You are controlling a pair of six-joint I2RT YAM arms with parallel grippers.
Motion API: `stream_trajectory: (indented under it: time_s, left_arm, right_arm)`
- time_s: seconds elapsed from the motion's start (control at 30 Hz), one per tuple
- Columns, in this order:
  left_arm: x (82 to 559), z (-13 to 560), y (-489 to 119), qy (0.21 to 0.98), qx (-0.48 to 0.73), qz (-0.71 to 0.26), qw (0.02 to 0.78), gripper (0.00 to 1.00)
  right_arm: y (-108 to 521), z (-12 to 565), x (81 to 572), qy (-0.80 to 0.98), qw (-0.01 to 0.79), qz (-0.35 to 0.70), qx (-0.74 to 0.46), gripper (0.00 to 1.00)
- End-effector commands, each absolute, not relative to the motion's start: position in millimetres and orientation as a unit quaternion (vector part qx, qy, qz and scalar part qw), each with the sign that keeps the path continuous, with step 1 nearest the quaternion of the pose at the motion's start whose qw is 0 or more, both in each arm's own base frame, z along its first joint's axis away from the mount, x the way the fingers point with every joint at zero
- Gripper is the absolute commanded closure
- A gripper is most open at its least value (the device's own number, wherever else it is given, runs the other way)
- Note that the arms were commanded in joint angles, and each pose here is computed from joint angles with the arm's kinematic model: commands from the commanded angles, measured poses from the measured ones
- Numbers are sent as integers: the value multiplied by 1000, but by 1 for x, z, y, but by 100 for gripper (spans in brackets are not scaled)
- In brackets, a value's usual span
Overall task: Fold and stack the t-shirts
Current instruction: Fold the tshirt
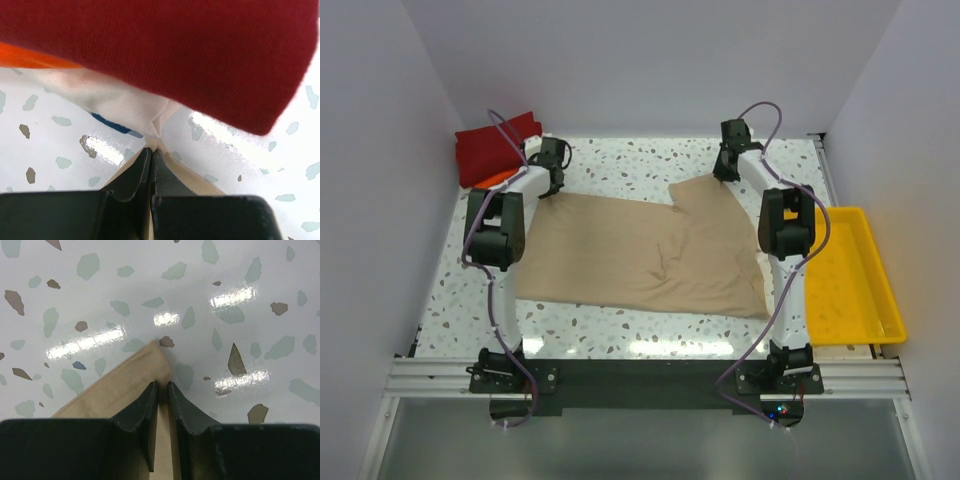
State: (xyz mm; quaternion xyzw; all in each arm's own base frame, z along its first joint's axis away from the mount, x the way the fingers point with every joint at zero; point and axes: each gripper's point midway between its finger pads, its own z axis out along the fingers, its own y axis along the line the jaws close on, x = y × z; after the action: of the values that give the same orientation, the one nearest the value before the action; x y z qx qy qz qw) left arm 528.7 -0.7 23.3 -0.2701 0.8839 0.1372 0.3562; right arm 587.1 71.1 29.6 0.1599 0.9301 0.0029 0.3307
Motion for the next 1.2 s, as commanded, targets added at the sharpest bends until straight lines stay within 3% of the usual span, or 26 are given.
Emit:
stream_trajectory:
  time_s: [0.0,0.2,0.67,1.17]
  left_arm:
    - [544,63,2,862,-273,125,408,100]
    - [547,71,5,852,-277,124,427,100]
    - [572,85,10,843,-278,94,452,100]
    - [549,119,12,820,-293,61,488,100]
  right_arm:
    - [69,45,590,925,340,5,168,86]
    - [67,79,599,911,374,6,172,100]
    - [41,179,597,869,455,21,194,100]
    - [37,210,518,865,460,38,194,100]
